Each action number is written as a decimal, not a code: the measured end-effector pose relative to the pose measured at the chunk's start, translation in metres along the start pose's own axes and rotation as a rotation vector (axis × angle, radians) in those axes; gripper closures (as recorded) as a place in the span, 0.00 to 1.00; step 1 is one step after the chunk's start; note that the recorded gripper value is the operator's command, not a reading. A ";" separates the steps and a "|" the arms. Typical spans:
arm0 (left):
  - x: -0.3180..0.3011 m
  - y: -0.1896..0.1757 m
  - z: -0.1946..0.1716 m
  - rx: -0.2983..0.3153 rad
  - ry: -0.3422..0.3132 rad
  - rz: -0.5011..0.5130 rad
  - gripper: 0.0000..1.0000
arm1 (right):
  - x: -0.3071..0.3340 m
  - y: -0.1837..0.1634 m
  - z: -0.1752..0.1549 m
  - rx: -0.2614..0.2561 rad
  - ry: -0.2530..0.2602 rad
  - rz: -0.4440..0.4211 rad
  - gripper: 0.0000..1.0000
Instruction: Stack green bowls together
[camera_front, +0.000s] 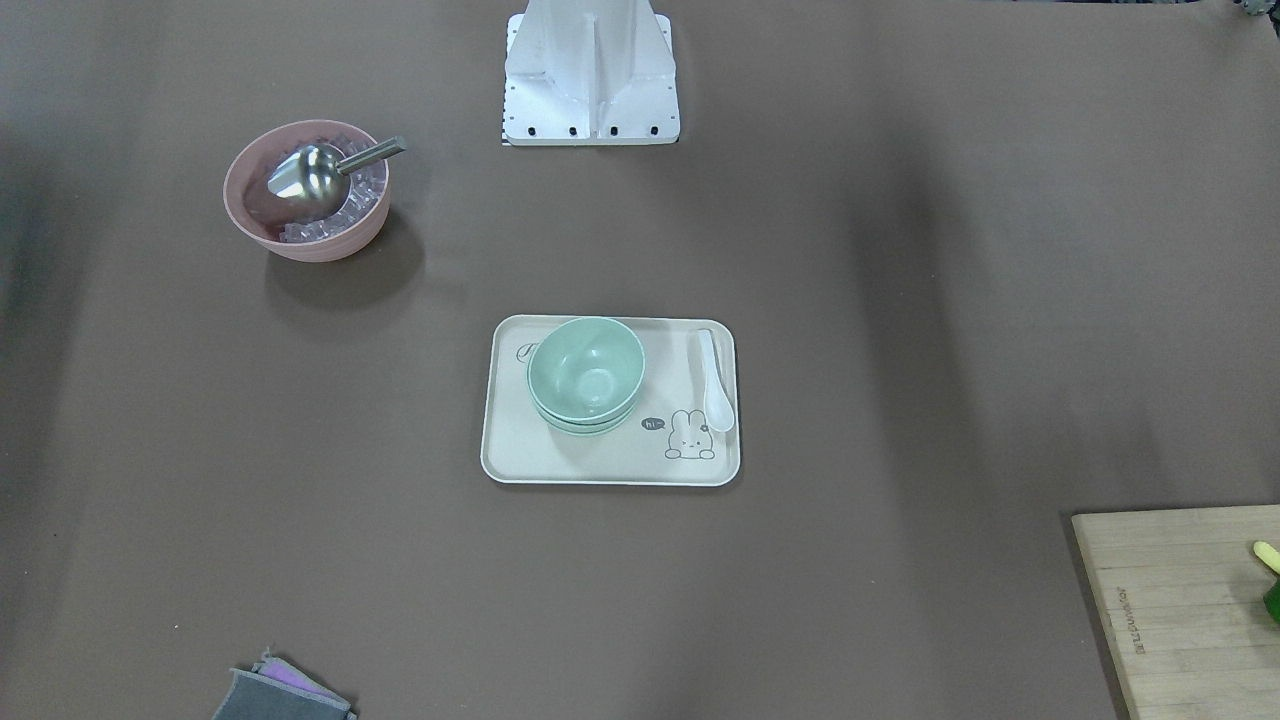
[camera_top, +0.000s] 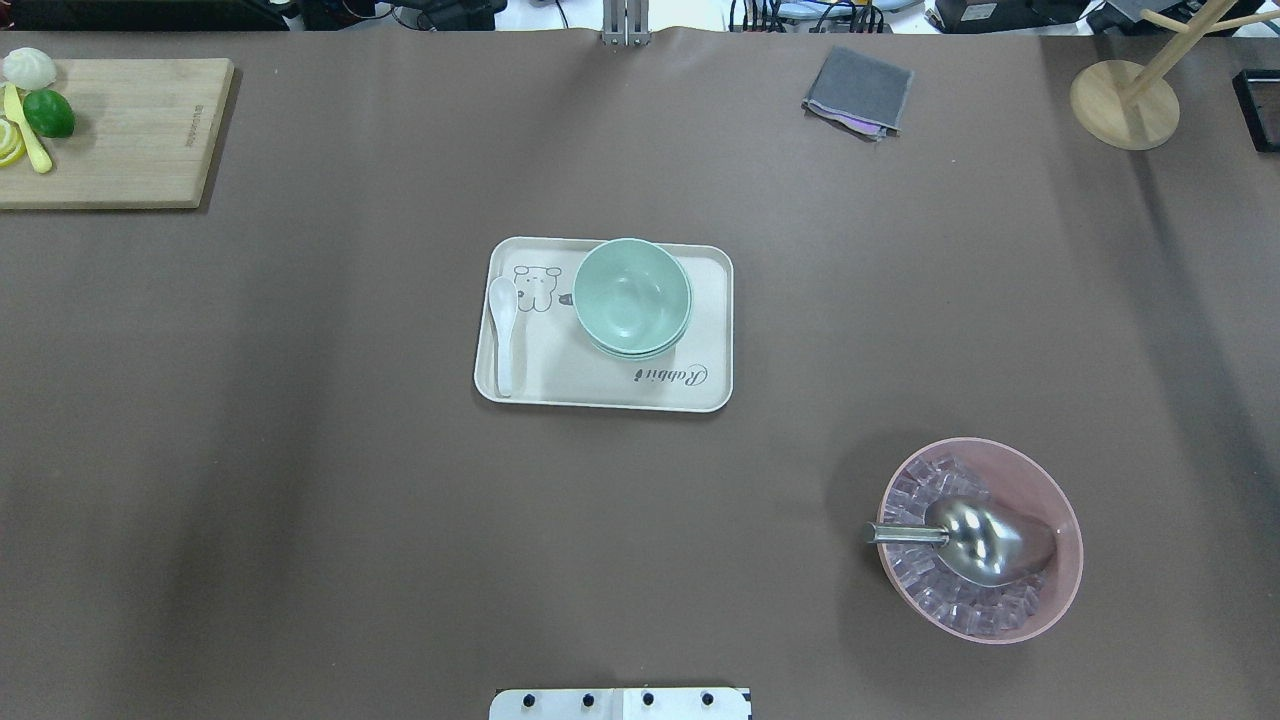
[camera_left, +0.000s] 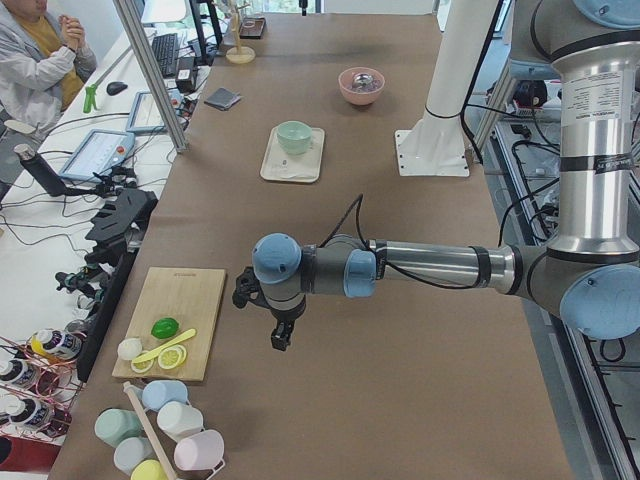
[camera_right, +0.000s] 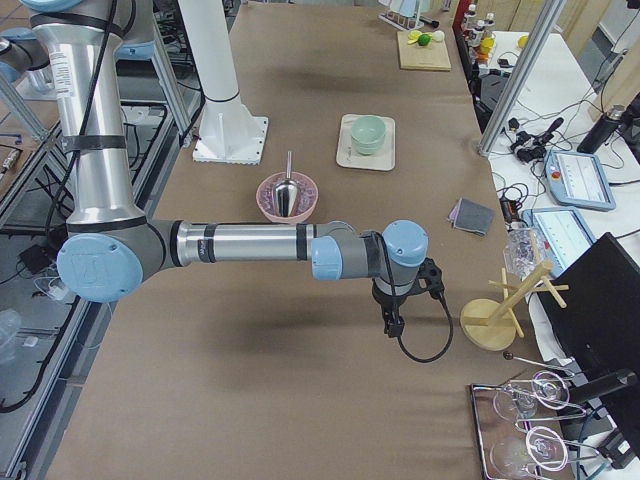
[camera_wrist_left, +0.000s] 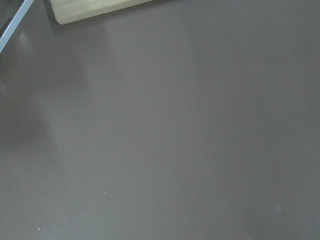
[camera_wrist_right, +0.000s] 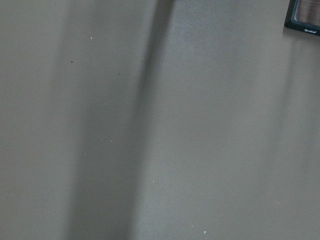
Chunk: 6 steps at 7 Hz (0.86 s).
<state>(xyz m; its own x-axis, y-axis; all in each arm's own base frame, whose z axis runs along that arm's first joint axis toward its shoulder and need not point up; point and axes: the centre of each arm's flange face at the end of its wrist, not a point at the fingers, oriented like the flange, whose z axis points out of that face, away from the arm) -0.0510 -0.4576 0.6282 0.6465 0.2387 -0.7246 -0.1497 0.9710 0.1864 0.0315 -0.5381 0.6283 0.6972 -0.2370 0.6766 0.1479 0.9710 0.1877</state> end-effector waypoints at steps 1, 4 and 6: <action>0.003 0.001 -0.003 0.005 -0.001 -0.009 0.01 | 0.000 0.001 0.000 -0.001 0.000 0.001 0.00; 0.016 0.007 -0.012 0.025 0.007 0.010 0.01 | -0.002 0.002 -0.002 0.003 0.001 -0.002 0.00; 0.018 0.011 -0.013 0.027 0.007 0.009 0.01 | -0.002 0.003 -0.001 0.003 -0.001 -0.001 0.00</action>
<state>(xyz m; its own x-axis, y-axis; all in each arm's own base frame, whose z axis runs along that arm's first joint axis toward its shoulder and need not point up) -0.0508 -0.4427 0.6083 0.6398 0.2475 -0.7276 -0.1348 0.9682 0.2108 0.0316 -0.5352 0.6266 0.6964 -0.2379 0.6771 0.1467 0.9707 0.1901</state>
